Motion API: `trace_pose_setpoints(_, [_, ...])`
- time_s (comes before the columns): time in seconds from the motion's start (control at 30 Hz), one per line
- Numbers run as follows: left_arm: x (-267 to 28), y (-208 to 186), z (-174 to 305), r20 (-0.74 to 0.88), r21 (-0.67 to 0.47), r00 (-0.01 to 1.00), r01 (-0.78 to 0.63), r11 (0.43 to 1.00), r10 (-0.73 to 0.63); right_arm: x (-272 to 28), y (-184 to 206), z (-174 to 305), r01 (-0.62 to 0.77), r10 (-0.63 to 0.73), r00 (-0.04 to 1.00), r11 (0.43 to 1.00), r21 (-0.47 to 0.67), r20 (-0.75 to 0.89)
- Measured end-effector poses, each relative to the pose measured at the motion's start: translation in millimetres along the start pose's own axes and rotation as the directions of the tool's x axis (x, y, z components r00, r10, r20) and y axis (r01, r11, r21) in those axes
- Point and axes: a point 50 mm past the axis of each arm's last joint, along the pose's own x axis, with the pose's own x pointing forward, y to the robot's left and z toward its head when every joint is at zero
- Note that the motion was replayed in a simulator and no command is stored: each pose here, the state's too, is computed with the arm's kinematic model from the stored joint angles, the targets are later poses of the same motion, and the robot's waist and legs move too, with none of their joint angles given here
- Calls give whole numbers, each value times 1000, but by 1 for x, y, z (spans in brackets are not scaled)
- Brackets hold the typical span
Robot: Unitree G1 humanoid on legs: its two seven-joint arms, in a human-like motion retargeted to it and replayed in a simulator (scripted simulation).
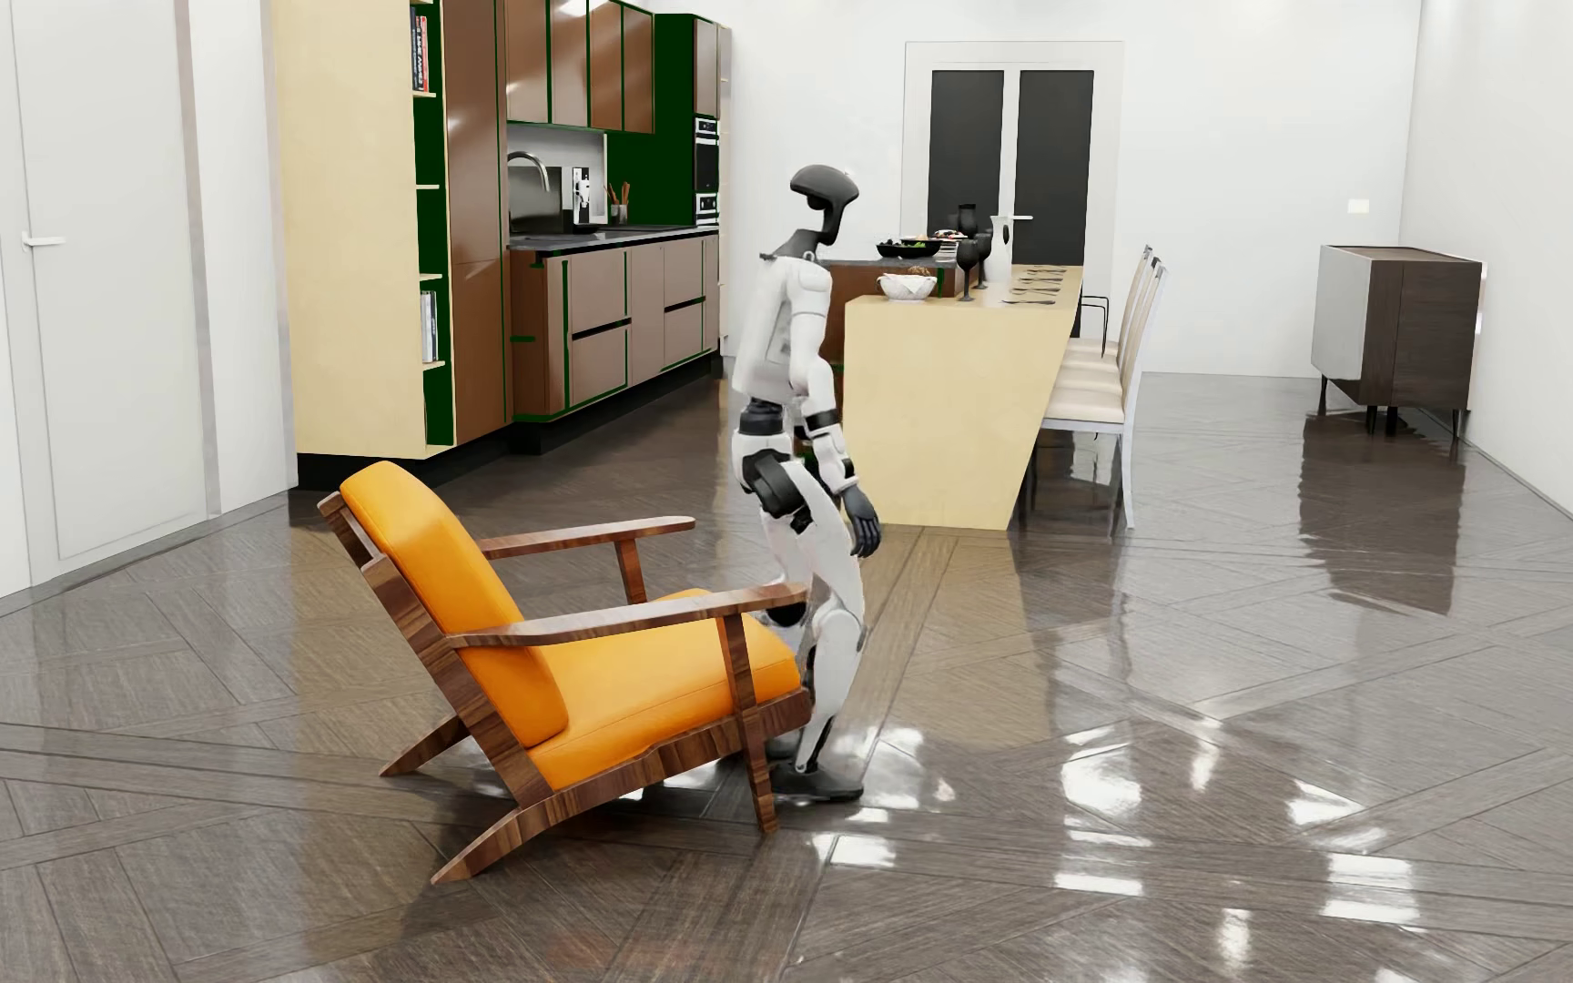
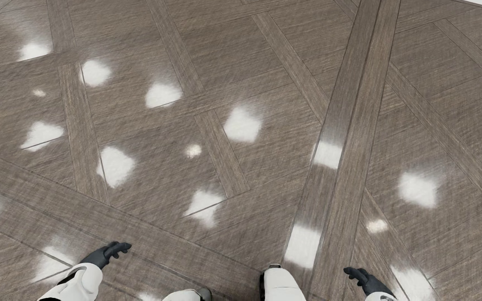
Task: Rest on the chair
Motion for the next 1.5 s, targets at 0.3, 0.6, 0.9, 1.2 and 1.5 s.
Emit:
trace_pose_setpoints(0.3, [14,59,63,191,18,969,-164,986,158,15,-50,74,110,-98,974,993,-47,206])
trace_pose_setpoints(0.6, [14,94,126,315,-59,919,-231,971,238,13,-106,130,267,-253,914,964,1,316])
trace_pose_setpoints(0.9, [1,132,176,452,-44,836,-327,944,311,1,-148,182,367,-331,845,930,-6,420])
trace_pose_setpoints(1.2, [-7,134,202,523,-40,788,-358,933,325,-7,-159,209,392,-356,810,920,21,465])
trace_pose_setpoints(1.5, [11,81,152,370,36,916,-178,983,152,-1,-118,190,220,-172,874,974,-56,455])
